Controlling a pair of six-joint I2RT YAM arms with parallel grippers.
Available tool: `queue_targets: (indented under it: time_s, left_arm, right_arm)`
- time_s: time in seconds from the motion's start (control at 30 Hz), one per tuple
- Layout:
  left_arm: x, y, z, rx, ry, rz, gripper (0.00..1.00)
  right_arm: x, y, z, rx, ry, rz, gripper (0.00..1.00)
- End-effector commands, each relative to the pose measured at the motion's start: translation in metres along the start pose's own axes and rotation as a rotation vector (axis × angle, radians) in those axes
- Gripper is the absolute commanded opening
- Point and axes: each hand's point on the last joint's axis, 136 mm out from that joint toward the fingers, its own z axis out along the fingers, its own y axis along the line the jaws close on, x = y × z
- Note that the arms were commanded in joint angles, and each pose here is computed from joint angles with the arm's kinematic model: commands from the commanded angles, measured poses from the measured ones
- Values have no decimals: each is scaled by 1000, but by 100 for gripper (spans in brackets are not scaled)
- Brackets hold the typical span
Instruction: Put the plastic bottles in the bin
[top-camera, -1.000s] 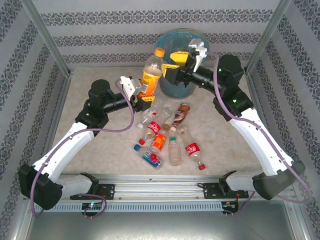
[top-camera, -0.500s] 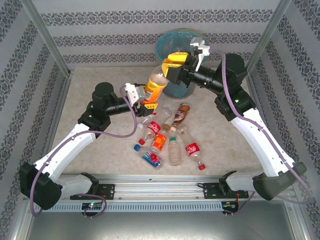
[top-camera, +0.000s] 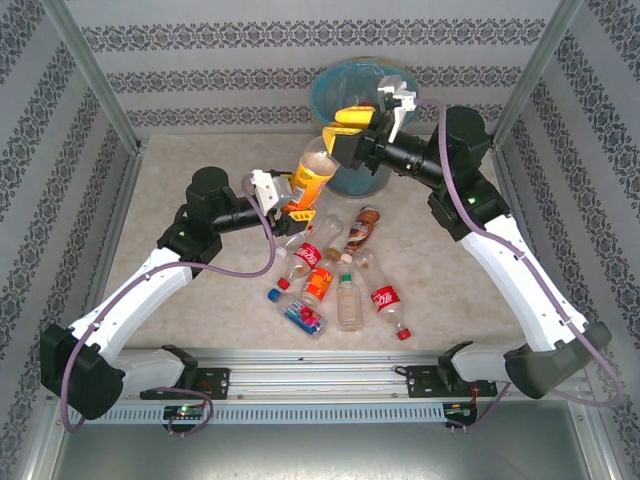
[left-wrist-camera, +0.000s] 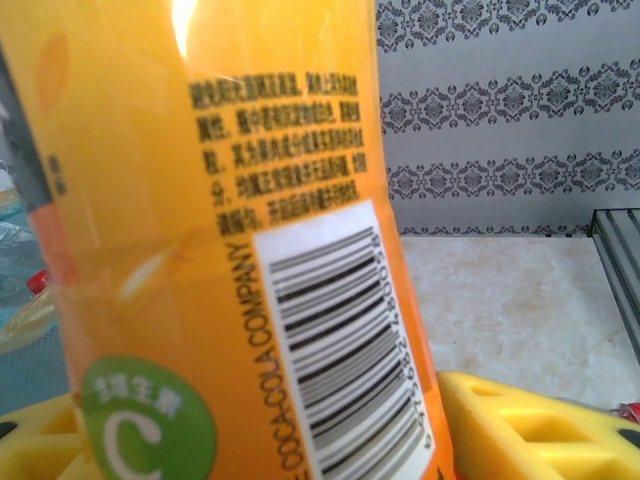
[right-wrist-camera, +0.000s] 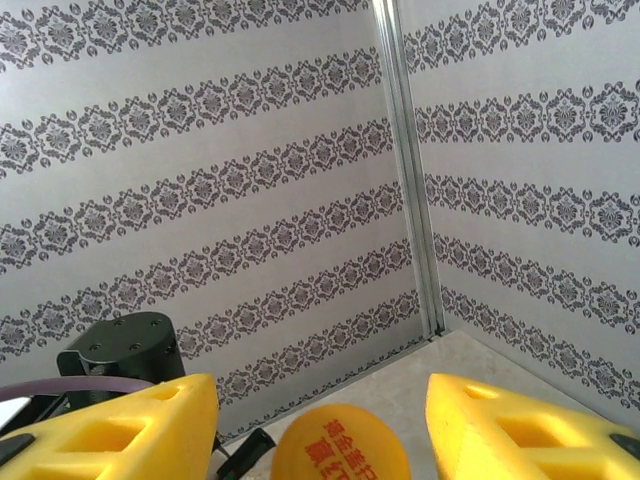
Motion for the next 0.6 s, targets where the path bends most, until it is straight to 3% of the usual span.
queue_targets:
  time_s: [0.0,0.23,0.37,0.47,0.57]
  left_arm:
    - [-23,-2,-1,5,-83,78,61]
    - [-22,1,-1,-13,-78,72,60]
    - [-20,7,0,-46,-72,72,63]
    - [-20,16,2,-92,-80,75,67]
    - [-18,23,4,-125,-82,76,72]
  right_arm:
    - [-4,-7,3,21,-2,-12,58]
    - [-5,0,12,-60,4,3,42]
    - [-10,0,15,-71,-4,0,24]
    - [-13,-3,14,-54,-13,-12,3]
    - [-14,-15,11,19,-27,-33,0]
